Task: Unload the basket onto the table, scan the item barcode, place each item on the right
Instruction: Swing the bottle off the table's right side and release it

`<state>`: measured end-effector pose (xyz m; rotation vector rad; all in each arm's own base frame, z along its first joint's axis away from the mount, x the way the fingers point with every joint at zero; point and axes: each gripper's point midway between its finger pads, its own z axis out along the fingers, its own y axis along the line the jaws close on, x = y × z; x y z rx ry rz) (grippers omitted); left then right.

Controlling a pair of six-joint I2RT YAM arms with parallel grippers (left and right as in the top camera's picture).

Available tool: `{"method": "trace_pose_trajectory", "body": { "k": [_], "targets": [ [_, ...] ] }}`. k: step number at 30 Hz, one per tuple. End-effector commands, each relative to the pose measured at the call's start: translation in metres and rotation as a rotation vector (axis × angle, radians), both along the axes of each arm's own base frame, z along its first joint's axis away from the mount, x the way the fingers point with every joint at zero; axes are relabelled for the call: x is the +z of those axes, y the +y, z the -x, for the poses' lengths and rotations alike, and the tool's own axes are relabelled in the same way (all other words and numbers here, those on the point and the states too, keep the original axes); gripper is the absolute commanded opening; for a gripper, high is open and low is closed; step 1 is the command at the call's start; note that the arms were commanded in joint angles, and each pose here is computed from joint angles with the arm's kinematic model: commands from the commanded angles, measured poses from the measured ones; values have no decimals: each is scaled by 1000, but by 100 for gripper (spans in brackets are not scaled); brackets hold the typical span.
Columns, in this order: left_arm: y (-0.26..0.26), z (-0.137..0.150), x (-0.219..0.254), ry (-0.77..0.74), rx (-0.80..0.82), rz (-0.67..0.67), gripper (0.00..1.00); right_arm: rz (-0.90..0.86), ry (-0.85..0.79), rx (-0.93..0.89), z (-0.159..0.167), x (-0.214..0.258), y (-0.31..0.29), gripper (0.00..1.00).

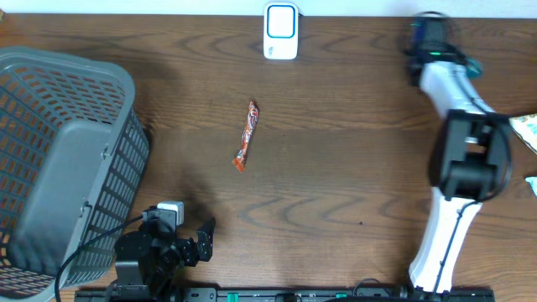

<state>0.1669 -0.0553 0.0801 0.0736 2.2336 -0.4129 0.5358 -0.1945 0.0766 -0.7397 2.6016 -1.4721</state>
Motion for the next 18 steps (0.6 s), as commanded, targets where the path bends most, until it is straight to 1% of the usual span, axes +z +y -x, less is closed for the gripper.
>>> {"method": "trace_pose_trajectory", "body": {
  "k": [1,3,4,6,8,10,11,12,16,18],
  "targets": [
    [-2,8,-13,60,-1,14,98,-126,-190,-160,15,19,-36,4],
    [-1,8,-13,60,-1,14,98,-171,-212,-239,31,12,-63,6],
    [-1,8,-13,60,-1,14,98,-190,-240,-287,39,10,-77,14],
    [-2,8,-13,60,-1,14,98,-217,-325,-386,51,9,-99,37],
    [-1,8,-13,60,-1,14,98,-244,-391,-444,56,11,-108,59],
    [-2,8,-13,60,-1,14,98,-291,-410,-441,54,11,-105,80],
    [-1,8,-13,60,-1,14,98,-314,-418,-427,51,13,-101,93],
    [-1,8,-13,60,-1,14,98,-335,-433,-415,47,17,-95,99],
    [-2,8,-13,60,-1,14,98,-462,-531,-317,22,53,-57,99],
    [-1,8,-13,60,-1,14,98,-614,-636,-253,4,85,-18,99]
  ]
}}
